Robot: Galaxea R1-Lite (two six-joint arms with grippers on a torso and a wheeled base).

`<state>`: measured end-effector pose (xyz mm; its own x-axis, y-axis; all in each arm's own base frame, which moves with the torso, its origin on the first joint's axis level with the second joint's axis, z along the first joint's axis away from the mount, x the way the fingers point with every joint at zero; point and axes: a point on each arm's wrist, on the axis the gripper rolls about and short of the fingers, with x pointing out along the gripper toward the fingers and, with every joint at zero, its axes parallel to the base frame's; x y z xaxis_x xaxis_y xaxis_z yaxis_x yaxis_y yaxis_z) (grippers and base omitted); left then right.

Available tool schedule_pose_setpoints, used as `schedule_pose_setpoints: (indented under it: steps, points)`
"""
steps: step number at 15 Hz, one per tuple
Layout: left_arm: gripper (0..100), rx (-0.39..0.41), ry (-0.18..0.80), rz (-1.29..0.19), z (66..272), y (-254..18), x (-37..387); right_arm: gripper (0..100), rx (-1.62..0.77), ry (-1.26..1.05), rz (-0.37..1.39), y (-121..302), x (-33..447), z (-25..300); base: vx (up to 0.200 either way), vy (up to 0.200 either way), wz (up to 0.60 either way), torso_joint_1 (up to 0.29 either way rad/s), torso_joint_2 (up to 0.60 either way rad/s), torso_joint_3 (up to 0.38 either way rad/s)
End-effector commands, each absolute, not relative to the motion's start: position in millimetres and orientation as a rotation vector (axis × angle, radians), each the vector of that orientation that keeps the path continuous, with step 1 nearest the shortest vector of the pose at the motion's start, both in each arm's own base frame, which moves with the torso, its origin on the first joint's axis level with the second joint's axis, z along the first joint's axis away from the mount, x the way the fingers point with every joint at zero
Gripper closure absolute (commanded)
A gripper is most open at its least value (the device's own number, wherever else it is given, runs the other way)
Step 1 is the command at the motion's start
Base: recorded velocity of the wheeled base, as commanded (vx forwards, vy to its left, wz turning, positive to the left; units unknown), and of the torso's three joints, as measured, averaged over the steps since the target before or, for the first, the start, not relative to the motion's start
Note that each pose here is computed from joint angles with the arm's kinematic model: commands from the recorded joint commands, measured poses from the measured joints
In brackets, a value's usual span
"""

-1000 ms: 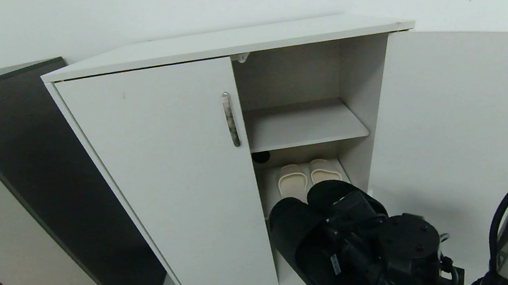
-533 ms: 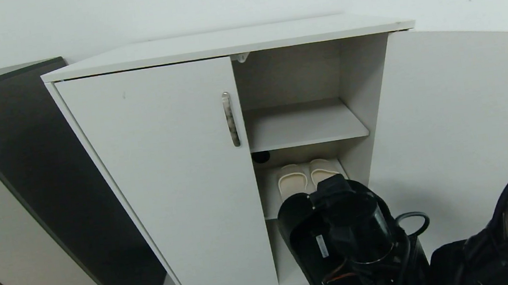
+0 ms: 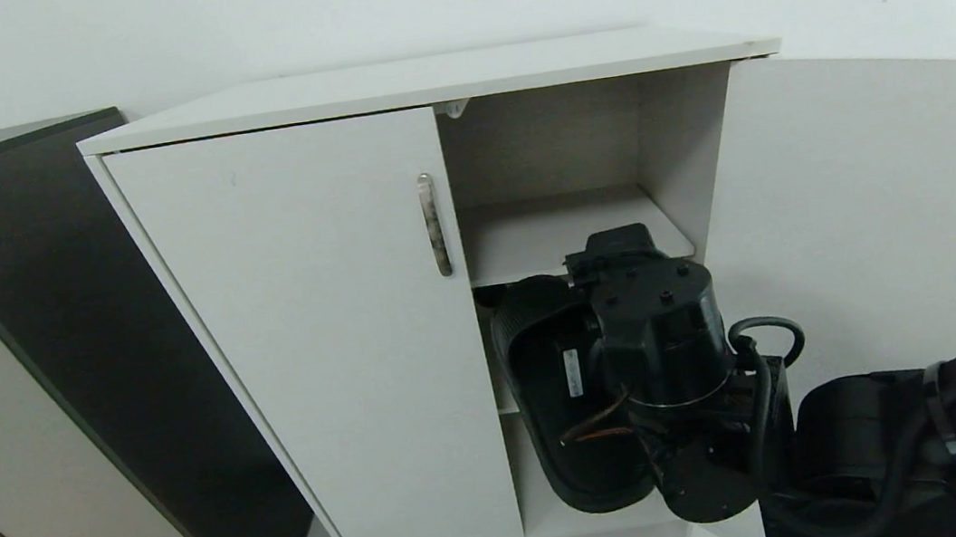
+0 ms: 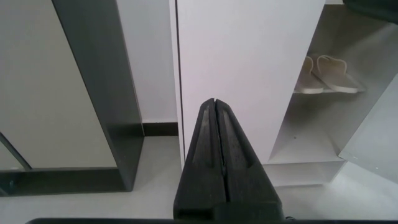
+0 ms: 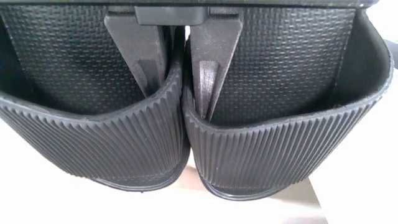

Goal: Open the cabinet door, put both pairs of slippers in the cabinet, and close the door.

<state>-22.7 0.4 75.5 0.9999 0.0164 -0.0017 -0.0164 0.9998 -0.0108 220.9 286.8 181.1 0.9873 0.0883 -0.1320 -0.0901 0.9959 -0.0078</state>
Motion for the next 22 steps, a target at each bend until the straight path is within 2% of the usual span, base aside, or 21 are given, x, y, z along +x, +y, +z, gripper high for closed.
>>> schedule_pose_setpoints:
  steps: [1,11,21,22]
  points:
    - [100,-0.012,0.003,0.017,75.5,0.4,-22.6,100,0.007,0.115,0.074,282.4,225.2,192.4,0.0,0.0,0.0,0.0,0.0,0.0]
    - [100,-0.012,0.003,0.017,75.5,0.4,-22.6,100,0.02,0.111,0.064,276.2,238.1,202.7,0.0,0.0,0.0,0.0,0.0,0.0]
    - [100,-0.012,0.003,0.015,75.5,0.4,-22.6,100,0.021,0.112,0.064,274.1,241.9,202.1,0.2,0.0,0.0,0.0,0.0,0.003]
    - [100,-0.012,0.001,0.015,75.5,0.4,-22.7,100,0.019,0.114,0.064,274.3,242.0,201.2,0.0,0.0,0.0,0.0,0.0,0.0]
